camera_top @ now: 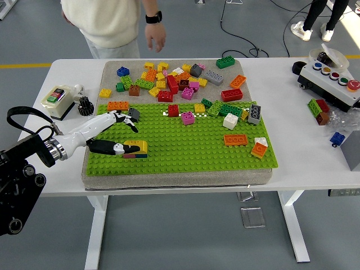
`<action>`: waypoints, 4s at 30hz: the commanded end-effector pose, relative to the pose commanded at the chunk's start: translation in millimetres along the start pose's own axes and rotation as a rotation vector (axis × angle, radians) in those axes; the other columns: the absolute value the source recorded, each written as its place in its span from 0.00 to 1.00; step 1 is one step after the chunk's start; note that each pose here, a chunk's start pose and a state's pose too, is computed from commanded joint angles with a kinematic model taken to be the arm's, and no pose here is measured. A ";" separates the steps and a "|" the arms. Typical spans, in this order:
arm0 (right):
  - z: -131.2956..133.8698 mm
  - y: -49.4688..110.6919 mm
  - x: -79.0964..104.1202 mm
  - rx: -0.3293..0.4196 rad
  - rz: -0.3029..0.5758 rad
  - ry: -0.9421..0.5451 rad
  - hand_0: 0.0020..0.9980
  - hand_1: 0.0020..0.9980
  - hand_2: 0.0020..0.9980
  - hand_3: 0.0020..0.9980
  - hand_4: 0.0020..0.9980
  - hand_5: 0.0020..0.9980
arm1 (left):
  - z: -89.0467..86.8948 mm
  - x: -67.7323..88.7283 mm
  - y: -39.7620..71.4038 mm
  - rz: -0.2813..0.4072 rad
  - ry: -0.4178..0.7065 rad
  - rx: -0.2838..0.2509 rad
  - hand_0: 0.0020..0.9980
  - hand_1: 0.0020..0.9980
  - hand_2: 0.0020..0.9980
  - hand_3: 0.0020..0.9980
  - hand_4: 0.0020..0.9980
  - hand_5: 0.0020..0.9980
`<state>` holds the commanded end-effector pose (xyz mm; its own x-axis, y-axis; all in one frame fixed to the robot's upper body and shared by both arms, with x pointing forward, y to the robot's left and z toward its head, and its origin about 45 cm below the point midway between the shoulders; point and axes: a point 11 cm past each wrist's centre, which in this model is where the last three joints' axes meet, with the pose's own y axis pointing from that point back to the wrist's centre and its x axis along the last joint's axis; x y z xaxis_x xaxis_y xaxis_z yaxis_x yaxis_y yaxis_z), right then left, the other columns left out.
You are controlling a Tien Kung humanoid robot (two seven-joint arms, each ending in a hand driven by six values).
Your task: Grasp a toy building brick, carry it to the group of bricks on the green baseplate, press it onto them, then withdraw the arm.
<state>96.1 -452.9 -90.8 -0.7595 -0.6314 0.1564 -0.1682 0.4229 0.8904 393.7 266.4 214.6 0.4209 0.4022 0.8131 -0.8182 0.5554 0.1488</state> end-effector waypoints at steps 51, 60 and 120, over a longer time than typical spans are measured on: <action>16.8 1.4 -8.8 -0.047 0.002 0.020 0.73 0.66 0.71 0.59 0.92 0.50 | 15.1 68.0 21.9 0.222 0.289 -0.121 0.97 0.82 0.79 0.82 1.00 0.66; 17.4 1.4 -8.1 -0.052 0.009 0.018 0.73 0.66 0.71 0.59 0.92 0.50 | 12.6 85.4 31.2 0.281 0.403 -0.155 0.95 0.85 0.83 0.88 1.00 0.68; 14.1 1.6 -12.9 -0.028 -0.006 0.075 0.73 0.66 0.71 0.59 0.91 0.50 | 14.5 108.3 15.7 0.288 0.543 -0.213 0.95 0.86 0.84 0.91 1.00 0.78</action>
<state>96.8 -435.0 -97.4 -0.7094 -0.6809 0.1818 -0.1537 0.4013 0.9030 420.8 308.2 313.1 0.3796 0.8363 0.3956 -0.8558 0.4799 -0.1931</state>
